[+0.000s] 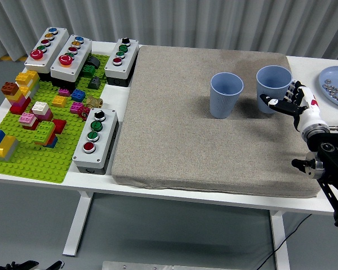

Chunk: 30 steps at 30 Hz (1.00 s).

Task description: Pick cup pour cup place

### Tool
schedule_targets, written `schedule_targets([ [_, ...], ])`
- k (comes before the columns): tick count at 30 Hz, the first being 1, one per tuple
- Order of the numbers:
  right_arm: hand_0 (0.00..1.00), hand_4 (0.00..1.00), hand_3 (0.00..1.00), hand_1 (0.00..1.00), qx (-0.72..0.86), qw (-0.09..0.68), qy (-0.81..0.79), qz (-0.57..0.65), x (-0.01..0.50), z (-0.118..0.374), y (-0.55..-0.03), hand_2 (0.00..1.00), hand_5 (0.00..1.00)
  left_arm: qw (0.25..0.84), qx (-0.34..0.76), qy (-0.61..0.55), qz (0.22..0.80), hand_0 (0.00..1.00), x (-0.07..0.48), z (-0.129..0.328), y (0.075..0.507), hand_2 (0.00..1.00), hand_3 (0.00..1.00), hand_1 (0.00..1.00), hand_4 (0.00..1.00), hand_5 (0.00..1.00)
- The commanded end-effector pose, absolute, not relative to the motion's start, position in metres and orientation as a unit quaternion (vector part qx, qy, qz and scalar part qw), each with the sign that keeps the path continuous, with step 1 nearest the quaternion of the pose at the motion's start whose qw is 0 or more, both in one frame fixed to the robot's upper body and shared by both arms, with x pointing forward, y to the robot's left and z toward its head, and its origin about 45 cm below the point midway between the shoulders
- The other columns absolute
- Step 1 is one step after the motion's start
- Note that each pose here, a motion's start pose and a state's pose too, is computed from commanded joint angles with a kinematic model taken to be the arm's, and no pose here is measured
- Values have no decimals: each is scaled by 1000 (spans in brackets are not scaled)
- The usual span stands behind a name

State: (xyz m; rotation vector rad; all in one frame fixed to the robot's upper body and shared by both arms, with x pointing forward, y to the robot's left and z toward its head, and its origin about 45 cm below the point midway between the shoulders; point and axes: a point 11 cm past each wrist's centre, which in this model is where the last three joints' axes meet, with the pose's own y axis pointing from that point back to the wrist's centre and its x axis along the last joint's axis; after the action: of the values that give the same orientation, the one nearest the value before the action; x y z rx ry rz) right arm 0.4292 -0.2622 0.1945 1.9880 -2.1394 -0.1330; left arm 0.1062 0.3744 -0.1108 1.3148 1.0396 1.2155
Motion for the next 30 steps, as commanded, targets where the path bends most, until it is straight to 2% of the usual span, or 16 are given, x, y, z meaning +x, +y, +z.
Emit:
schedule_targets([
  [25,870,753,614,766,676,112,-725,-68,420,172,-262,625,108,514,546,430,503,771,109,-111,372,826,680,764,509,998],
  [26,874,753,712,773,677,110,-725,-69,420,173,-262,679,118,514,546,430,503,771,108,-111,372,825,679,764,509,998],
  [30,874,753,712,773,686,111,-716,-64,420,174,-259,679,118,514,547,430,502,771,108,-111,372,825,679,764,509,998],
])
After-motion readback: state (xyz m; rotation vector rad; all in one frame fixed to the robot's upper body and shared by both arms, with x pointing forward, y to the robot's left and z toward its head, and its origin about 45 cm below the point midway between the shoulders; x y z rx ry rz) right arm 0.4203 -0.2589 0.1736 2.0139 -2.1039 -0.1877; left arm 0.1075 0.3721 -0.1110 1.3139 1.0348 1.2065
